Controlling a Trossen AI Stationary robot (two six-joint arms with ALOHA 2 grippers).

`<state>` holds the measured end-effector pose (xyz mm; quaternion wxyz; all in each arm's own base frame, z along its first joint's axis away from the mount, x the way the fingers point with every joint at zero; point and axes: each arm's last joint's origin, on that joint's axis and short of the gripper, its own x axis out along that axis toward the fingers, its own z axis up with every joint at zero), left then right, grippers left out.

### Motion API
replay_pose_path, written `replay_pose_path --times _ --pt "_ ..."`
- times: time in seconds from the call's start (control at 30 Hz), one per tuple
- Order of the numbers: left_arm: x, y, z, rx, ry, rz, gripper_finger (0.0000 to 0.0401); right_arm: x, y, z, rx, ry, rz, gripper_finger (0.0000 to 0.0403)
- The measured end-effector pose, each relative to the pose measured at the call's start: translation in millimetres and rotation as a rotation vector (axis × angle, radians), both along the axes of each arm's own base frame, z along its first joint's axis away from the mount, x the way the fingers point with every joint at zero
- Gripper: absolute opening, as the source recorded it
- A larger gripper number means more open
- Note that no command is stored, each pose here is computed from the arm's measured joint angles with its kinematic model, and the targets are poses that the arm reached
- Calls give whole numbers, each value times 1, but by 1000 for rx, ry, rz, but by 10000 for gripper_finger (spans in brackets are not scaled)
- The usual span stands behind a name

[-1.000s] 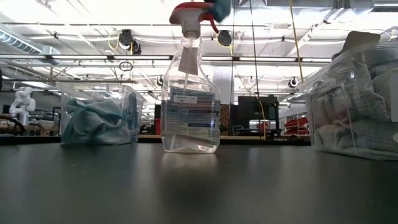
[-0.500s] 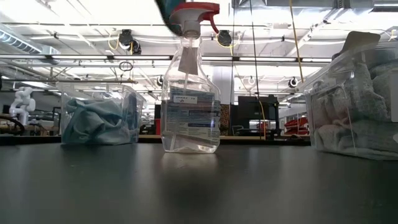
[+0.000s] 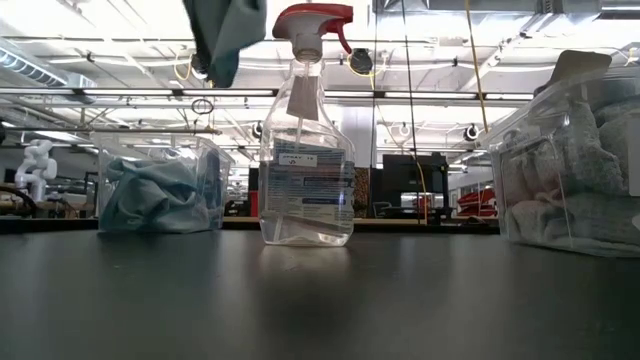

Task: Sort microfiber towel by color & place in baskets
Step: Put the blue towel into the left transparent bin

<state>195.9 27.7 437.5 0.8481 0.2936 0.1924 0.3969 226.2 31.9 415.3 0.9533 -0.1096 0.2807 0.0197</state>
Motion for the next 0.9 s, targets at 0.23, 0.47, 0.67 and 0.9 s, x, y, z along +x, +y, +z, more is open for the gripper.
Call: replay_pose_path --times 0.23,0.47,0.67,0.9 --pt "-16 27 -17 -102 92 171 12 -2 0 -3 18 30 -15 230" --pt "-23 50 -42 -157 183 311 12 -2 2 -3 31 33 -9 226" --pt "-27 70 -70 -214 258 369 12 -4 10 -3 40 33 20 226" --pt "-36 92 -103 -299 322 423 15 -6 19 -4 54 49 43 226"
